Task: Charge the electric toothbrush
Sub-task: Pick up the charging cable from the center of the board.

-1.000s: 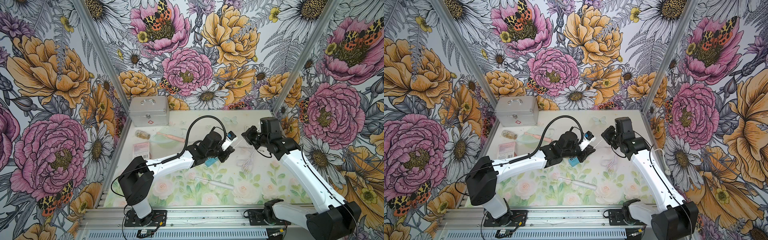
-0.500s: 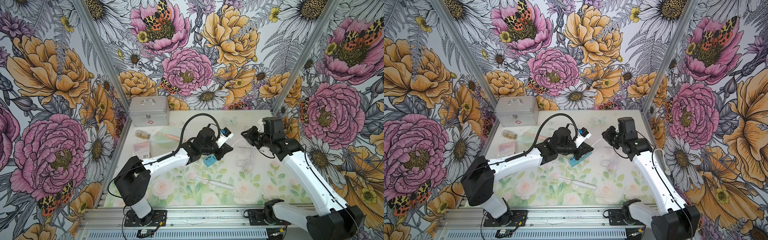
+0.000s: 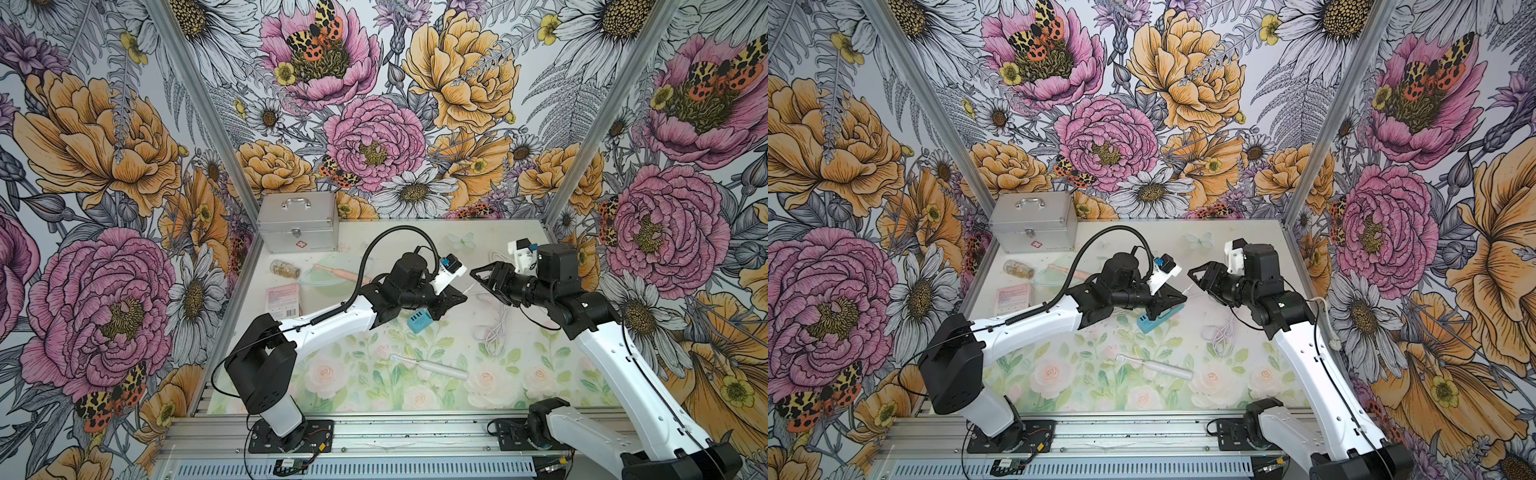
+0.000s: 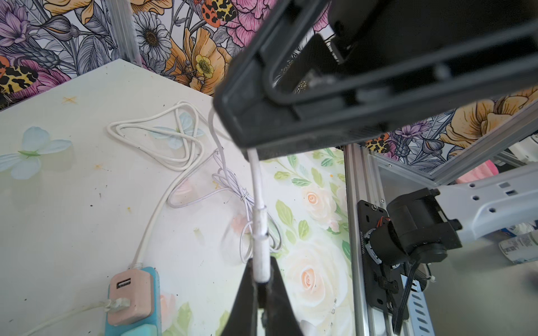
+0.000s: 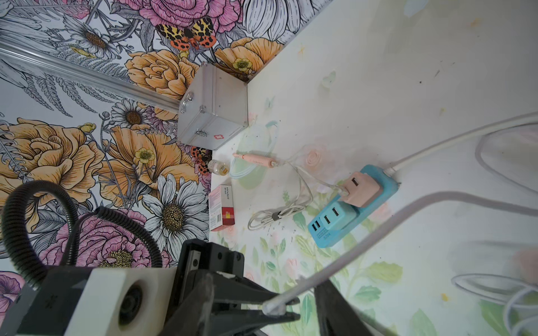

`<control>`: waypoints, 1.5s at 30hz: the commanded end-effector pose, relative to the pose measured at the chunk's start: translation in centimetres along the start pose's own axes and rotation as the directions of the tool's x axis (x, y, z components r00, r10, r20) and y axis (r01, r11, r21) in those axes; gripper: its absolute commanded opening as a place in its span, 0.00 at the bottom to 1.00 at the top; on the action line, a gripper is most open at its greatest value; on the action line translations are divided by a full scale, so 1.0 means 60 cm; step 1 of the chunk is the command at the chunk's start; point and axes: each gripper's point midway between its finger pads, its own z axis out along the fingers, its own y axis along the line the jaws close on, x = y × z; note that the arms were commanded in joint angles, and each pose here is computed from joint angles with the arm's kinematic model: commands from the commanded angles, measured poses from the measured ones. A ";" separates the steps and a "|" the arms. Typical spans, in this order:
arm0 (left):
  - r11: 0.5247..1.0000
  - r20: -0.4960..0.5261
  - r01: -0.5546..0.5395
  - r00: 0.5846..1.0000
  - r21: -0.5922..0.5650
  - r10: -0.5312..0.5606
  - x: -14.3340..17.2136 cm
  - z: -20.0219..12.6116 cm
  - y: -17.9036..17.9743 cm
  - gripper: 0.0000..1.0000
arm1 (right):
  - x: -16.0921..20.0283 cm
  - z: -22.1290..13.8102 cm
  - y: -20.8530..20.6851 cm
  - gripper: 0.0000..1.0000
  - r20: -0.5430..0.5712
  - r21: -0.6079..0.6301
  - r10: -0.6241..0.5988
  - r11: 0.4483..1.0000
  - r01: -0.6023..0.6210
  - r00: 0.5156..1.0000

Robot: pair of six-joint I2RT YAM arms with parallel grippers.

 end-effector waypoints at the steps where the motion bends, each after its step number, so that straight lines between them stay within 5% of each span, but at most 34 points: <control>1: 0.999 0.045 -0.037 0.998 -0.013 0.038 -0.040 -0.020 -0.008 0.00 | 0.013 0.009 0.011 0.52 -0.029 -0.041 -0.037 0.999 0.036 0.999; 22: 0.991 0.008 -0.090 0.996 -0.098 0.091 -0.039 -0.017 0.000 0.00 | 0.016 0.042 -0.002 0.15 -0.028 -0.035 -0.004 0.999 0.003 1.000; 31: 0.944 -0.060 -0.190 0.982 -0.270 0.180 -0.036 -0.014 0.017 0.00 | -0.003 0.042 -0.012 0.26 0.029 0.010 0.089 0.996 -0.089 0.996; 45: 0.815 -0.193 -0.330 0.943 -0.476 0.270 -0.020 -0.012 0.045 0.00 | -0.016 0.048 -0.045 0.27 0.086 0.117 0.212 0.968 -0.221 0.974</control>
